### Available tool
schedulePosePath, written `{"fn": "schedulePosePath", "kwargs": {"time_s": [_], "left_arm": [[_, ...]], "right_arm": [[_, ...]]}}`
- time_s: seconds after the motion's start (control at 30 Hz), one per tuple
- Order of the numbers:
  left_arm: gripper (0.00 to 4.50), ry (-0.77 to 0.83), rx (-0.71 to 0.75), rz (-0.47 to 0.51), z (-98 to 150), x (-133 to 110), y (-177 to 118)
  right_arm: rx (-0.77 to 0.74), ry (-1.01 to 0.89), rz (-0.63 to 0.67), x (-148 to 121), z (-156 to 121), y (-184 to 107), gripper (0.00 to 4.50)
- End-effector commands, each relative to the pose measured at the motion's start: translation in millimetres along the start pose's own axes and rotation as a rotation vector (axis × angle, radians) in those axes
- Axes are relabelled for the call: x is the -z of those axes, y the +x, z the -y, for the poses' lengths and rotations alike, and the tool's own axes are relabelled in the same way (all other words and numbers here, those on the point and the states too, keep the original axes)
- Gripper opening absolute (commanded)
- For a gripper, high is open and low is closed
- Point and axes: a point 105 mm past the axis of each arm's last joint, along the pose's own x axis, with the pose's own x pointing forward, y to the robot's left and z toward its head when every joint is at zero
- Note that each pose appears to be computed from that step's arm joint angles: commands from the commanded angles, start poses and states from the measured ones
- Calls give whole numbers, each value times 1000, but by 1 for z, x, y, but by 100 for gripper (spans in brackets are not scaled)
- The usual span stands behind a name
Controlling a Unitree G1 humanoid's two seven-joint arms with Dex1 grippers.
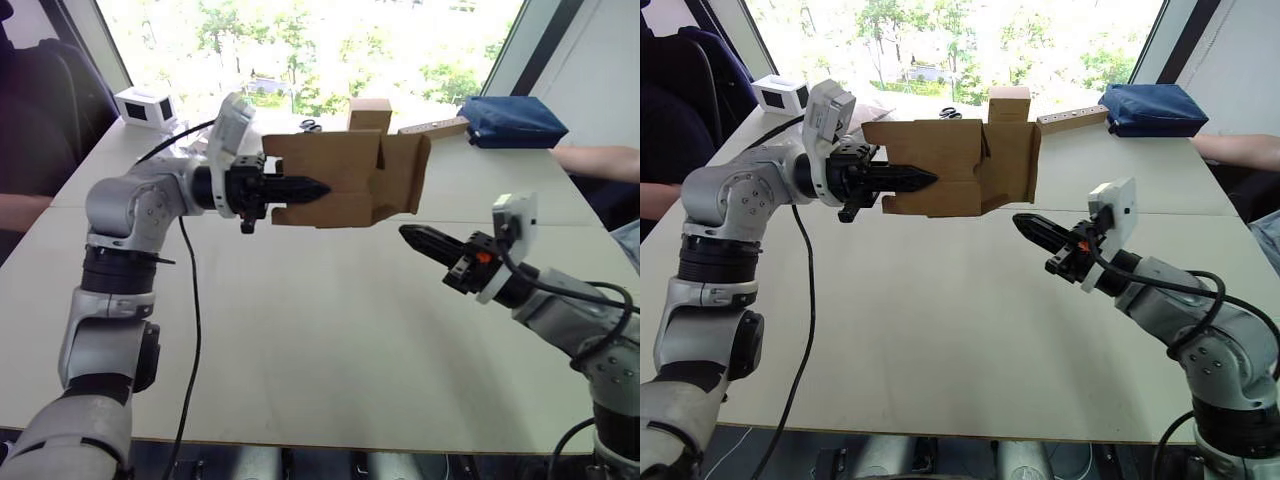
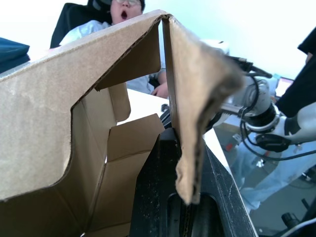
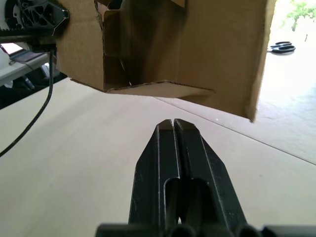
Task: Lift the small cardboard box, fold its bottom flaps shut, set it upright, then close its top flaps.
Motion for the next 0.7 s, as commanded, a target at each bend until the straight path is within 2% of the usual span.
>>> {"fn": "schedulePosePath", "kwargs": {"time_s": [0.03,0.7], "left_arm": [[0,44,40,10,11,-12,3],[0,15,60,4,16,-3,10]], "right_arm": [[-33,-34,65,-15,-6,4,1],[-180,2,100,-20,-29,27,1]]}}
